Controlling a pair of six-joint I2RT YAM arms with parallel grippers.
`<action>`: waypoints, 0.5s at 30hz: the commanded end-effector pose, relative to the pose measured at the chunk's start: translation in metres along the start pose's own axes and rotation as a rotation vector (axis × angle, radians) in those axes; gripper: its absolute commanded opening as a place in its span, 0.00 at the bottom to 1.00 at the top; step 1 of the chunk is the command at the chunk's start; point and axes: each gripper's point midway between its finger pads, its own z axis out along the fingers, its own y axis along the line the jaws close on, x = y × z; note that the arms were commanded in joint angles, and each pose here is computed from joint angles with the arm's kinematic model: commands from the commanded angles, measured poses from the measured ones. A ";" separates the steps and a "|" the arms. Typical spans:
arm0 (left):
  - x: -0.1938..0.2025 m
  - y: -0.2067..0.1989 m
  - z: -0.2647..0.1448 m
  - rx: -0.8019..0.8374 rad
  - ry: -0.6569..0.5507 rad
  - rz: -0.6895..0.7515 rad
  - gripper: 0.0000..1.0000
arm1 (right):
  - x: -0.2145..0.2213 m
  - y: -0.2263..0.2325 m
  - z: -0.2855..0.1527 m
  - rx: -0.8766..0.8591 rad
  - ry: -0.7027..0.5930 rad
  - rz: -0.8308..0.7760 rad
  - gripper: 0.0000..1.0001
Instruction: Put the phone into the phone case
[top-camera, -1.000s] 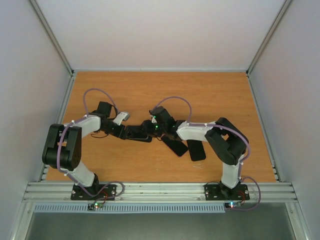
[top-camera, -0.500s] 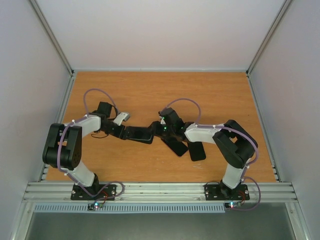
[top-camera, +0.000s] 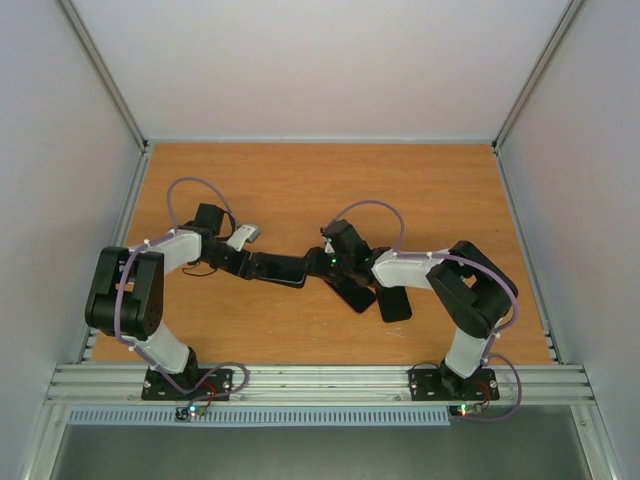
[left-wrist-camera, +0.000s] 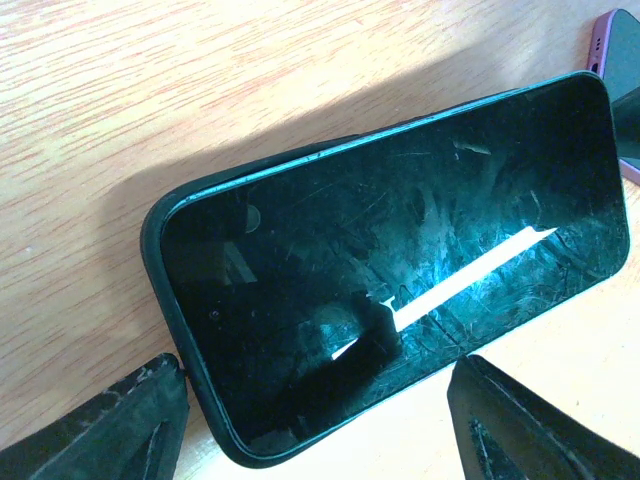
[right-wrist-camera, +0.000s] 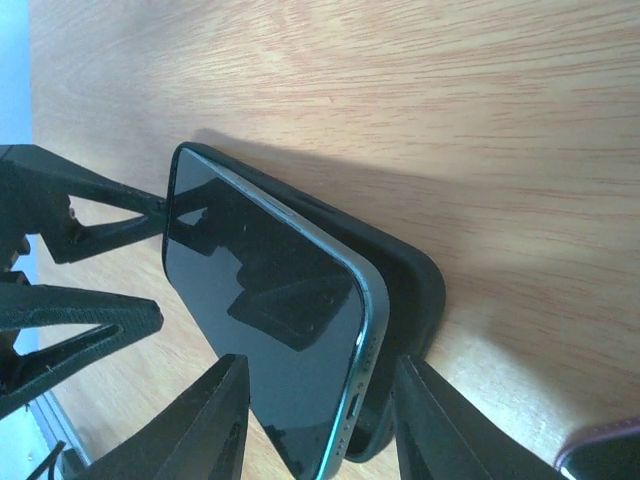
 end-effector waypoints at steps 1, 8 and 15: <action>0.001 -0.004 0.001 0.020 0.006 0.013 0.72 | -0.006 0.007 -0.013 -0.029 -0.044 -0.034 0.38; 0.001 -0.005 0.001 0.023 0.007 0.013 0.72 | -0.002 0.007 -0.010 -0.055 -0.030 -0.029 0.16; 0.001 -0.005 0.001 0.027 0.006 0.014 0.72 | 0.003 0.003 -0.005 -0.055 -0.010 -0.028 0.06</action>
